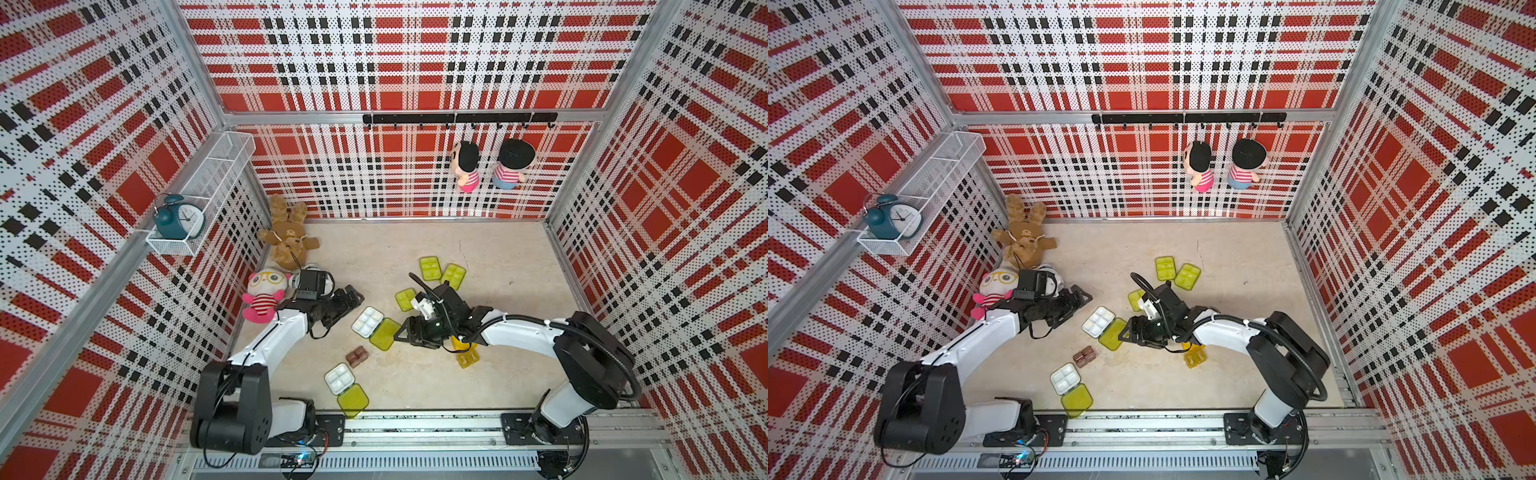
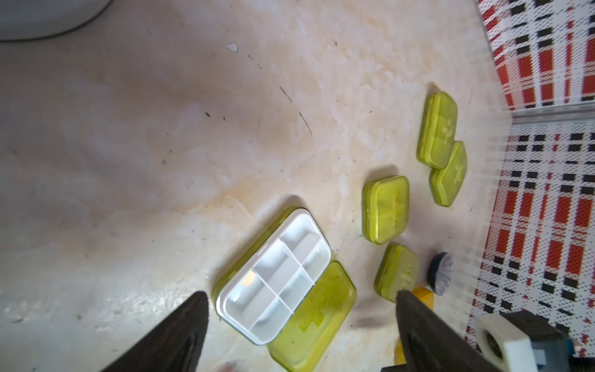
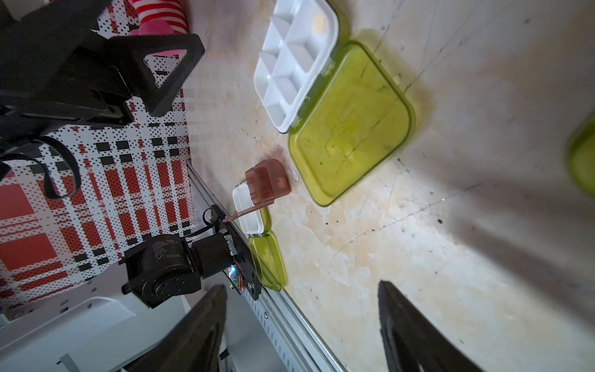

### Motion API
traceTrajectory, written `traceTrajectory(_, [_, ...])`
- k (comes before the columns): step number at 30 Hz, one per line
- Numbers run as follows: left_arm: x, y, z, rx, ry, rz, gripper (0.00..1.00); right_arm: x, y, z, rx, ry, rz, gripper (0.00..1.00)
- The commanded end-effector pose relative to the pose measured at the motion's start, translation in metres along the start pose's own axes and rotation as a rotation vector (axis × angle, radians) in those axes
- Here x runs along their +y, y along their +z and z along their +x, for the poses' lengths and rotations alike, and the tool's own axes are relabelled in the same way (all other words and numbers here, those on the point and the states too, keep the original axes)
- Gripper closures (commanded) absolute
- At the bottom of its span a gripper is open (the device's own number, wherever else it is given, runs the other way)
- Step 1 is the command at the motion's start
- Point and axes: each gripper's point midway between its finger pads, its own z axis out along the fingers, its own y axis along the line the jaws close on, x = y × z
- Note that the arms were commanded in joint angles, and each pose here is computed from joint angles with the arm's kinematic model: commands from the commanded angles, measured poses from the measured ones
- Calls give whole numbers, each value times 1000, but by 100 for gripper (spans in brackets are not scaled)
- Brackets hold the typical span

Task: Close pillboxes
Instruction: Close the lid on the pillbox.

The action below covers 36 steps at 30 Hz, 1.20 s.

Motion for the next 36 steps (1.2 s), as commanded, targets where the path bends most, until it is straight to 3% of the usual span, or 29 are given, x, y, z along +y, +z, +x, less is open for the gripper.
traceTrajectory(1, [-3, 8, -13, 3, 72, 10, 8, 15, 11, -11, -30, 47, -99, 24])
traceTrajectory(10, [5, 36, -18, 53, 87, -5, 11, -17, 29, -17, -51, 114, -1, 24])
traceTrajectory(23, [16, 55, -8, 109, 88, -3, 13, -26, 47, -34, -70, 140, 47, 23])
traceTrajectory(36, [-8, 64, 41, 170, 99, 56, 16, -16, 49, -41, -114, 140, -44, 23])
